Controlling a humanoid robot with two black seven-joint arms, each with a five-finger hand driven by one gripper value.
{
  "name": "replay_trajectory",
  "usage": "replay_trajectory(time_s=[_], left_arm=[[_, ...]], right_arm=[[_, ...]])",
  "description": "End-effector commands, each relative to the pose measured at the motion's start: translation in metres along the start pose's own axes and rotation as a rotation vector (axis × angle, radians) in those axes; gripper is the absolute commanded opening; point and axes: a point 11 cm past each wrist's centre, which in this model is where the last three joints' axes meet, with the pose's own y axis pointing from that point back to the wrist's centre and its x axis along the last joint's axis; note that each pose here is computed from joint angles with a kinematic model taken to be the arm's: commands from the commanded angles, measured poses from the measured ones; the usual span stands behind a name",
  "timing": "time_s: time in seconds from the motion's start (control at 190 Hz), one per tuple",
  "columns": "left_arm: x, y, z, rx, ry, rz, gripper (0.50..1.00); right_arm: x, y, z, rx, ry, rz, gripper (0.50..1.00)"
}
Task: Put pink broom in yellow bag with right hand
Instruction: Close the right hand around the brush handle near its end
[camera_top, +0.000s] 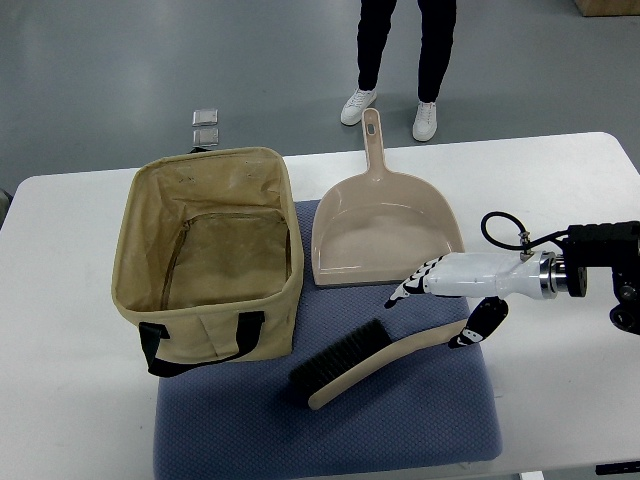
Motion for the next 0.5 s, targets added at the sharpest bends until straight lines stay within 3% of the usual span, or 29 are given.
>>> replay_trajectory(time_s=[0.0,0.495], left_arm=[[0.0,0.0,0.0,0.0,0.0,0.0,1.0],[0.0,0.0,0.0,-0.001,0.0,-0.001,1.0]], right_arm=[[-0.003,-0.002,-0.004,0.009,0.012,-0.012,0.827],[-0.021,-0.007,0.001,-0.051,0.08,-0.046,0.762]])
